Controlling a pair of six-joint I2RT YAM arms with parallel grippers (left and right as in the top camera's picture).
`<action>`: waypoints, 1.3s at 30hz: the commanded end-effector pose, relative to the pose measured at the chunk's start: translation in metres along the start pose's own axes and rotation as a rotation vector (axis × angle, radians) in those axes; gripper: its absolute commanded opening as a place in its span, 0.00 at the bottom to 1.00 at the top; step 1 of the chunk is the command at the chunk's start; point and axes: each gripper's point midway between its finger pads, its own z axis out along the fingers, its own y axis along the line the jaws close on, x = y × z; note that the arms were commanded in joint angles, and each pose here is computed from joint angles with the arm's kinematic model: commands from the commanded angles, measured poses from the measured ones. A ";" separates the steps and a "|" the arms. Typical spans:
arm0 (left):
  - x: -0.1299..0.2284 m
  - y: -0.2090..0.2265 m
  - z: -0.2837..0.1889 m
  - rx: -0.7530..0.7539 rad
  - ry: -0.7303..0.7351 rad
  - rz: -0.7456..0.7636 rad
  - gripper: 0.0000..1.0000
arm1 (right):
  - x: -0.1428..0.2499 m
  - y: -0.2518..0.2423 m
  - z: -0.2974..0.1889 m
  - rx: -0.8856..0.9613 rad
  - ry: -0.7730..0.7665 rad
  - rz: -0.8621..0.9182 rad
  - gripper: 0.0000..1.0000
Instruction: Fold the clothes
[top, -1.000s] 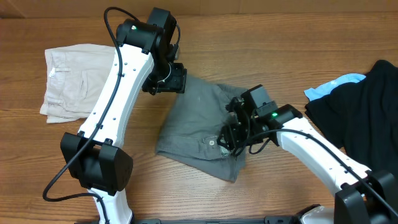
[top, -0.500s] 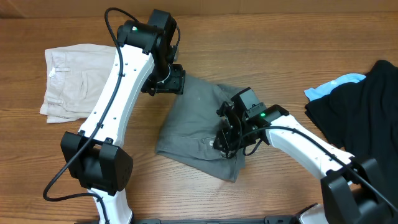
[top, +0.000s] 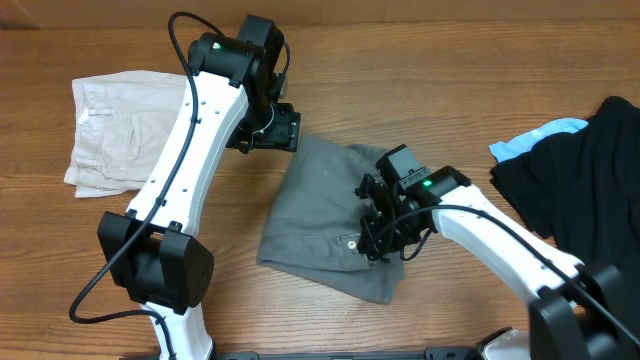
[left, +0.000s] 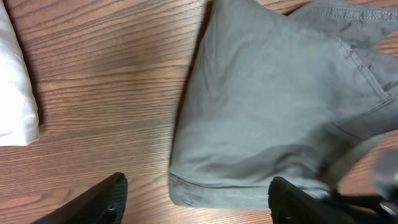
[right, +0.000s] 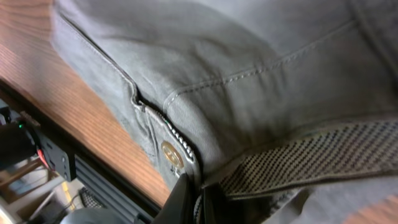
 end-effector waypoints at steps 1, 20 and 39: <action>0.001 0.005 0.002 -0.014 0.004 0.015 0.79 | -0.007 0.004 -0.034 0.080 -0.092 -0.042 0.04; 0.015 -0.049 0.054 0.340 0.075 0.156 0.50 | 0.028 -0.087 -0.040 0.480 -0.121 0.489 0.27; 0.025 -0.113 0.108 0.412 -0.017 0.386 0.19 | 0.012 -0.054 -0.007 0.162 -0.061 0.288 0.06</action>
